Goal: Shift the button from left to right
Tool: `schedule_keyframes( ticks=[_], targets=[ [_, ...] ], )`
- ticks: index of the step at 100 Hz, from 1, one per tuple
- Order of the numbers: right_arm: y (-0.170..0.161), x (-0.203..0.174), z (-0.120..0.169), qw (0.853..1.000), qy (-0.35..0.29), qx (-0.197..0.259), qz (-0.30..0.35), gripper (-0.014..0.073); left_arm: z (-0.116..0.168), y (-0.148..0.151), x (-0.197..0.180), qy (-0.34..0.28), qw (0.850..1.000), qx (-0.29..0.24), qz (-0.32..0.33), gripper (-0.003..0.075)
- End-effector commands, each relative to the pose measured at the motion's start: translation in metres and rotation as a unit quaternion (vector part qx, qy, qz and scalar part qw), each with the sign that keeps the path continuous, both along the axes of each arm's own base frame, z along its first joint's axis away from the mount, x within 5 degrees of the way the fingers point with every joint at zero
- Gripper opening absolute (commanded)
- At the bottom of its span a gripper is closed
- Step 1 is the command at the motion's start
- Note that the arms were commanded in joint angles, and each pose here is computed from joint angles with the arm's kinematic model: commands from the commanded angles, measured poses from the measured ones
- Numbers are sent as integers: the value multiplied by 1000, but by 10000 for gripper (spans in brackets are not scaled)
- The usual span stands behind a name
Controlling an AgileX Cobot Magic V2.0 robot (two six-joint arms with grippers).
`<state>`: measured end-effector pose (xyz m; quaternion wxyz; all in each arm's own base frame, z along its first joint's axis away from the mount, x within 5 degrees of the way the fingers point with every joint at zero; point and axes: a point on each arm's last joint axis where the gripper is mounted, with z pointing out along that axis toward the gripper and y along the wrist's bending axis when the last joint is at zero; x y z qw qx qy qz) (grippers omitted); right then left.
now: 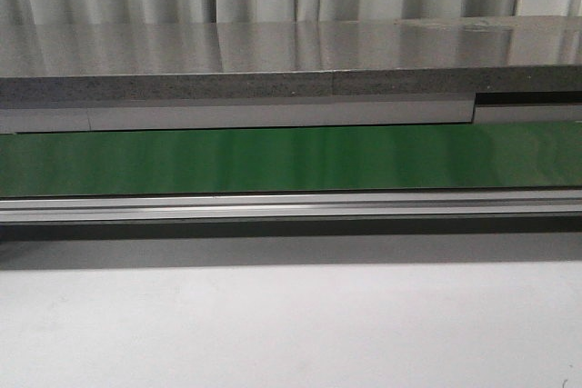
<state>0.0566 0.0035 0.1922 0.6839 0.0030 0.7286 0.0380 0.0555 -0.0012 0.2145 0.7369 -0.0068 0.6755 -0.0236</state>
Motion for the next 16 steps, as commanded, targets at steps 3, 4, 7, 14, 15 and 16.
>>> schedule_keyframes(
  ticks=[3, 4, 7, 14, 15, 16],
  targets=[
    [-1, -2, 14, 998, -61, -3, -8, -67, -11, -1, 0, -29, 1000, -6, -5, -20],
    [-1, -2, 14, 998, -61, -3, -8, -67, -11, -1, 0, -29, 1000, -6, -5, -20],
    [-1, -2, 14, 998, -61, -3, -8, -67, -11, -1, 0, -29, 1000, -6, -5, -20],
    [-1, -2, 14, 998, -61, -3, -8, -67, -11, -1, 0, -29, 1000, -6, -5, -20],
    [-1, -2, 14, 998, -61, -3, -8, -67, -11, -1, 0, -29, 1000, -6, -5, -20],
    [-1, -2, 14, 998, -61, -3, -8, -67, -11, -1, 0, -29, 1000, -6, -5, -20]
  ],
)
